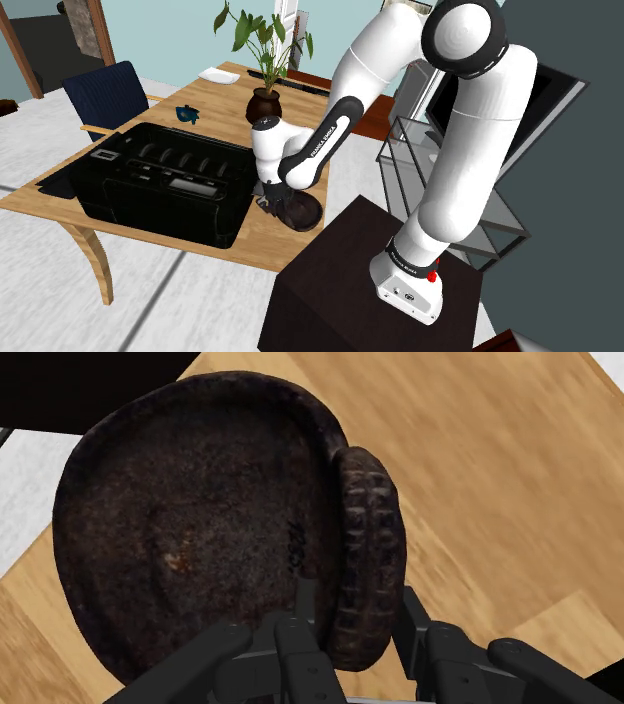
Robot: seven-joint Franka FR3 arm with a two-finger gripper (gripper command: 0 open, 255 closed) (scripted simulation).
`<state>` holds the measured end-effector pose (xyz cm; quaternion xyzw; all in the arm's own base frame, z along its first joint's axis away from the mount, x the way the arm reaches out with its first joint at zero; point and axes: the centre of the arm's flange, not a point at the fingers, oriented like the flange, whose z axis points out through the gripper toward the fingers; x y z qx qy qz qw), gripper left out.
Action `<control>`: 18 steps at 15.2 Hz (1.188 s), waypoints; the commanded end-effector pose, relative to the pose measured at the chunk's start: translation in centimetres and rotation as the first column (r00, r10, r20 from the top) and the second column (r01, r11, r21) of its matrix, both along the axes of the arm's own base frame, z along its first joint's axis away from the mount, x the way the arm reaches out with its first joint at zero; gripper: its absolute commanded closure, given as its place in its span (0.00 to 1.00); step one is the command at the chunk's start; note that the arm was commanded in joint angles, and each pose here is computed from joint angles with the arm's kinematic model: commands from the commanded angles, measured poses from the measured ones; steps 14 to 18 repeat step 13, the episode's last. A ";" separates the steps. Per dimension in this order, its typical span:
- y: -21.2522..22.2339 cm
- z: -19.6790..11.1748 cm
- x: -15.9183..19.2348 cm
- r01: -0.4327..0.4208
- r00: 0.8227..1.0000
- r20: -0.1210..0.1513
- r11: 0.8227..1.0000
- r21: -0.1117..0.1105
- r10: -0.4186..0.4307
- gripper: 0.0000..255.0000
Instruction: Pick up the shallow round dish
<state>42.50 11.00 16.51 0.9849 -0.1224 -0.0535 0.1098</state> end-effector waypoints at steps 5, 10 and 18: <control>0.1 3.1 0.0 -0.001 1.000 0.001 1.000 0.001 0.001 1.00; 0.1 5.8 0.0 -0.001 1.000 0.001 1.000 0.001 0.001 1.00; 0.1 6.4 0.0 -0.001 1.000 0.001 1.000 0.001 0.001 1.00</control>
